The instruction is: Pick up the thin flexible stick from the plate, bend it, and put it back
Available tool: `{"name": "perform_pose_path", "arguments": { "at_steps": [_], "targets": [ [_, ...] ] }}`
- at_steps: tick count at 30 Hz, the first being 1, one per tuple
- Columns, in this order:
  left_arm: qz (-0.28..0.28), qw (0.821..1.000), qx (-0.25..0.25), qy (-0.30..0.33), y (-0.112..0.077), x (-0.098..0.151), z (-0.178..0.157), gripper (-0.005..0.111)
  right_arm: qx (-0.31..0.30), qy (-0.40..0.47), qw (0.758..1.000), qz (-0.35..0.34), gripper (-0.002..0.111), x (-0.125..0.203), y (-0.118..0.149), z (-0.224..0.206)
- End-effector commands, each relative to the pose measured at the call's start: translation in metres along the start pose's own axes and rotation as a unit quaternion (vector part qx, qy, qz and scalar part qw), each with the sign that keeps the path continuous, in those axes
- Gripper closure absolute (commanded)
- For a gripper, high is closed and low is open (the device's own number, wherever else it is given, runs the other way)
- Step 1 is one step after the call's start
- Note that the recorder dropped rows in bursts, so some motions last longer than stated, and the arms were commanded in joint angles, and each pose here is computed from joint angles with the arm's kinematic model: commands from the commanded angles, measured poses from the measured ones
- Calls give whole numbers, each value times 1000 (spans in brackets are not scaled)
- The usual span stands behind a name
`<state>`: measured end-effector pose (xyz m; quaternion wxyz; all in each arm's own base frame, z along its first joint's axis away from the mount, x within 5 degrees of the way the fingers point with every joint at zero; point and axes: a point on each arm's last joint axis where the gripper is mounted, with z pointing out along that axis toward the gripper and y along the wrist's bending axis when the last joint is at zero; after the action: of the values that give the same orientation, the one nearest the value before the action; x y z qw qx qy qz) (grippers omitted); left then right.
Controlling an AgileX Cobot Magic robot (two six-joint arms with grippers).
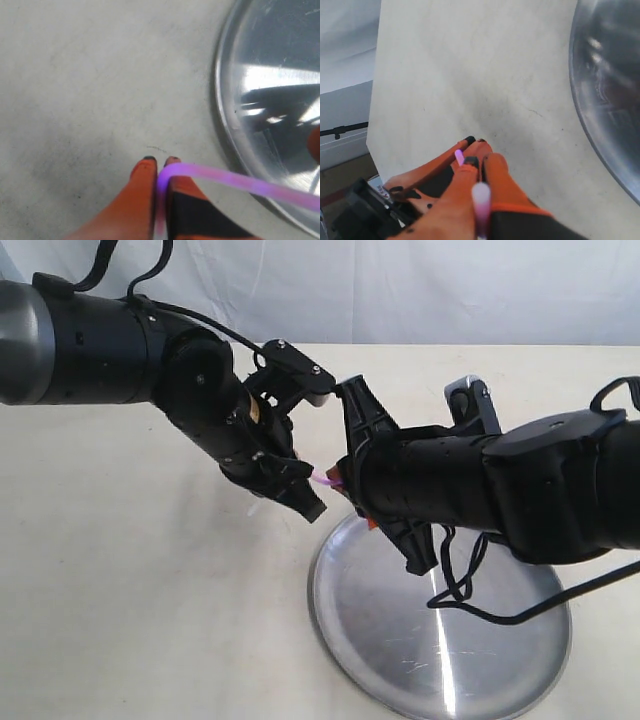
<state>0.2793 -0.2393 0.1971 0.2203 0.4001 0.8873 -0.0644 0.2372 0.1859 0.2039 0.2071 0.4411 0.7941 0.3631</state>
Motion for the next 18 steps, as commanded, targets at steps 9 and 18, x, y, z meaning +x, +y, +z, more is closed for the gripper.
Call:
{"name": "perform_pose_path", "arguments": {
  "at_steps": [9, 18],
  "targets": [
    [3, 998, -19, 59, 13, 12, 3, 56, -7, 19, 999, -27, 109, 5, 0, -5],
    [13, 996, -24, 82, 14, 16, 2, 45, -9, -54, 995, -82, 109, -8, 1, -6]
  ]
}}
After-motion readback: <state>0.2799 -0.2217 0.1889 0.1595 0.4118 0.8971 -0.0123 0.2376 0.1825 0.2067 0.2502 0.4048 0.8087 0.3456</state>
